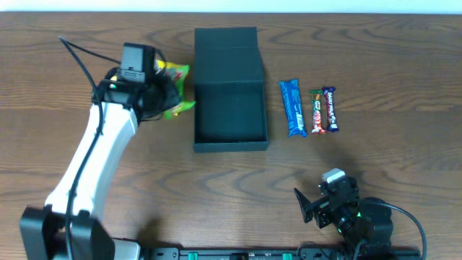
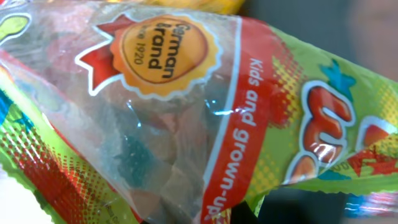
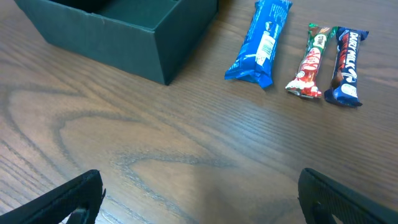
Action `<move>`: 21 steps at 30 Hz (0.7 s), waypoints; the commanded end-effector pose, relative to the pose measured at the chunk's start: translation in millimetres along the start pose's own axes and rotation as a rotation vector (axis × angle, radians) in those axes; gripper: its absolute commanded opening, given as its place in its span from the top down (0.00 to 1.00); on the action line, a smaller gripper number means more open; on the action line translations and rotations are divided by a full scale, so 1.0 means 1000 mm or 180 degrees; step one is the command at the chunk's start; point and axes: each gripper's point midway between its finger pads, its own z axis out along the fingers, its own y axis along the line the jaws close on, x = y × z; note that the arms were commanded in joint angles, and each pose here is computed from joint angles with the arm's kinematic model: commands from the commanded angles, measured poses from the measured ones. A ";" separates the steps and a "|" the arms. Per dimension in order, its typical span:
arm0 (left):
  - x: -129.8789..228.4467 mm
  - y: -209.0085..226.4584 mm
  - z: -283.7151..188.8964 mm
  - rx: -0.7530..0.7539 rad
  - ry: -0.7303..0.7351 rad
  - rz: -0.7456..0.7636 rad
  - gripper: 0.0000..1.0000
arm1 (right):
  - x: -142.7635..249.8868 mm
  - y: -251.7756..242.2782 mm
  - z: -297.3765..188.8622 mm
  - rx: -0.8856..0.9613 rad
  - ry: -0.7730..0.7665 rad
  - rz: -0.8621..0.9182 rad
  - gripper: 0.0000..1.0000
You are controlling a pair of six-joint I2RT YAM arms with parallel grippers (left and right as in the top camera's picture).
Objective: Pack container
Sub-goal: 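Carry the Haribo bag with left gripper into the green box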
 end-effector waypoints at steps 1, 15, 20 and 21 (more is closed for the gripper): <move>0.012 -0.025 -0.006 0.0170 0.0062 -0.1126 0.94 | 0.000 0.002 0.000 -0.0022 -0.0011 0.0027 0.01; 0.055 -0.101 0.020 0.0372 -0.0095 -0.0273 0.94 | 0.000 0.002 0.000 -0.0022 -0.0011 0.0027 0.01; 0.075 -0.095 0.036 0.0066 -0.0102 0.0965 0.94 | 0.000 0.002 0.000 -0.0022 -0.0011 0.0027 0.01; 0.079 -0.094 0.041 0.0030 -0.0054 0.1057 0.94 | 0.000 0.002 0.000 -0.0022 -0.0011 0.0027 0.01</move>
